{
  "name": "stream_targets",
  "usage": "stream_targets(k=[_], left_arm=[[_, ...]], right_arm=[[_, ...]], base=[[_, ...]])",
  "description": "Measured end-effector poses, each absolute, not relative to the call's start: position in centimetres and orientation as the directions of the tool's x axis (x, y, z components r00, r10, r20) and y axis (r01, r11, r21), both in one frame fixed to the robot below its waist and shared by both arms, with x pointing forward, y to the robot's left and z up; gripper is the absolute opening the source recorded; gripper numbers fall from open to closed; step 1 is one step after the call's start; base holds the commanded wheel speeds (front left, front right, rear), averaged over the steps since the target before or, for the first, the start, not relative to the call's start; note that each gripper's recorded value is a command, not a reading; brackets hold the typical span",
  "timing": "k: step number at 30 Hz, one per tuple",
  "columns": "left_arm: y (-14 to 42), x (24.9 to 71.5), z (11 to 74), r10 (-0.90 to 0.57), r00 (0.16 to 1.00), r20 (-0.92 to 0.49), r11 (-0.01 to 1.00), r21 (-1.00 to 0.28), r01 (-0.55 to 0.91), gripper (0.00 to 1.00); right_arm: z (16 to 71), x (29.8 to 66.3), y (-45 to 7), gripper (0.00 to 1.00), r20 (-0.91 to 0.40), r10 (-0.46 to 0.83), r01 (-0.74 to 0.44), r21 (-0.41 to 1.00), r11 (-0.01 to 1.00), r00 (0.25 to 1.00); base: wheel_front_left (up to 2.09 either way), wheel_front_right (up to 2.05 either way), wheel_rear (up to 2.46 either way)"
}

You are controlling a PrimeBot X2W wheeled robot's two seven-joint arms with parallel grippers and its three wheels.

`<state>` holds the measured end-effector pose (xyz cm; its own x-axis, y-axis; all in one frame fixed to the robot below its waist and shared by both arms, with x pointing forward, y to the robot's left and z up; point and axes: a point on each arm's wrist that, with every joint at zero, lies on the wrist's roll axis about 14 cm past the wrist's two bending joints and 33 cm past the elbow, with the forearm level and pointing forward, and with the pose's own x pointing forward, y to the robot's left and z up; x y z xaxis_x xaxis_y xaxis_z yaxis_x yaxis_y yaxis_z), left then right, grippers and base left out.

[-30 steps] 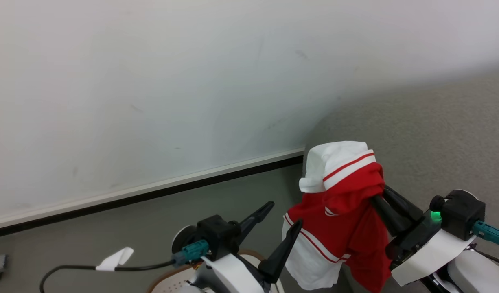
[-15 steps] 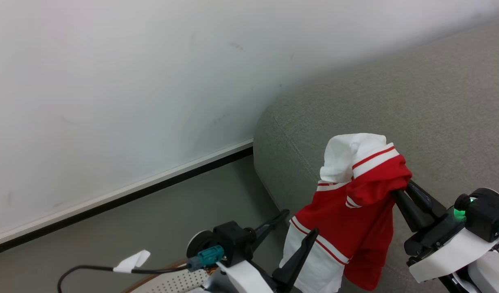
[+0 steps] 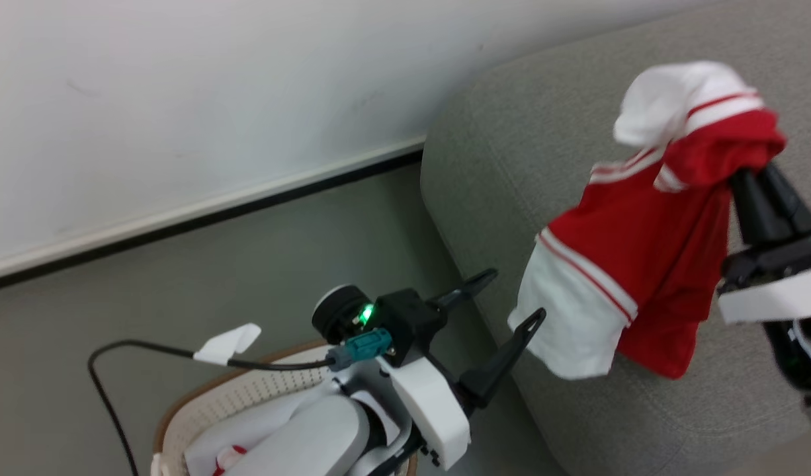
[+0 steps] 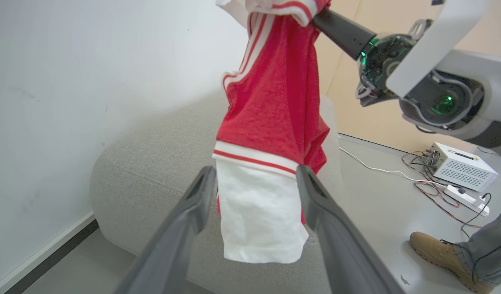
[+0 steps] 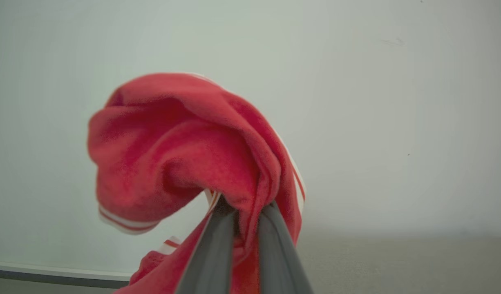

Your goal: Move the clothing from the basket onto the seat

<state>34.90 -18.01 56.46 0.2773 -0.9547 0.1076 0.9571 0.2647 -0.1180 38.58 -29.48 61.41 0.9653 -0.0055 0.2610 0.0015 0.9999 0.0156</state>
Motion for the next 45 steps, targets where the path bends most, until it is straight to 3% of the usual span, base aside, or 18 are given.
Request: stream_targets(k=[11, 19, 26, 31, 33, 34, 37, 45], left_arm=[[-17.0, 43.4, 52.4, -0.933, 0.339, 0.12, 0.321, -0.145, 0.936, 1.0], [-14.1, 48.0, 47.1, -0.895, 0.441, 0.065, 0.422, -0.197, 0.885, 1.0], [-12.2, 50.0, 44.1, -0.862, 0.507, 0.027, 0.489, -0.225, 0.843, 1.0], [-11.0, 50.5, 43.2, -0.84, 0.543, 0.006, 0.527, -0.229, 0.818, 1.0], [-10.3, 50.8, 43.2, -0.823, 0.568, 0.001, 0.553, -0.225, 0.802, 1.0], [-10.0, 50.8, 43.2, -0.817, 0.576, -0.003, 0.562, -0.223, 0.796, 1.0], [-9.2, 50.4, 43.3, -0.807, 0.59, -0.017, 0.579, -0.221, 0.785, 1.0], [-6.4, 49.1, 45.9, -0.743, 0.669, -0.004, 0.653, -0.22, 0.724, 1.0]], right_arm=[[66.2, 51.8, -35.6, 0.0, 0.305, -0.069, 0.11, -0.12, 0.987, 0.95], [68.8, 57.2, -42.5, 0.0, 0.354, -0.207, 0.287, -0.193, 0.938, 0.912], [56.6, 59.3, -45.5, 0.0, 0.106, -0.354, 0.368, -0.157, 0.917, 0.929], [45.7, 55.9, -46.5, 0.0, -0.148, -0.456, 0.444, -0.105, 0.89, 0.878], [44.0, 54.8, -46.3, 0.41, -0.191, -0.471, 0.464, -0.08, 0.882, 0.861], [43.8, 54.3, -46.3, 1.0, -0.2, -0.476, 0.47, -0.078, 0.879, 0.857], [44.3, 53.3, -46.4, 1.0, -0.193, -0.484, 0.48, -0.068, 0.874, 0.854], [46.2, 49.5, -43.2, 1.0, -0.164, -0.376, 0.367, -0.086, 0.926, 0.912]], base=[[0.0, 0.0, 0.0], [0.0, 0.0, 0.0], [0.0, 0.0, 0.0], [0.0, 0.0, 0.0], [0.0, 0.0, 0.0], [0.0, 0.0, 0.0], [0.0, 0.0, 0.0], [0.0, 0.0, 0.0]])
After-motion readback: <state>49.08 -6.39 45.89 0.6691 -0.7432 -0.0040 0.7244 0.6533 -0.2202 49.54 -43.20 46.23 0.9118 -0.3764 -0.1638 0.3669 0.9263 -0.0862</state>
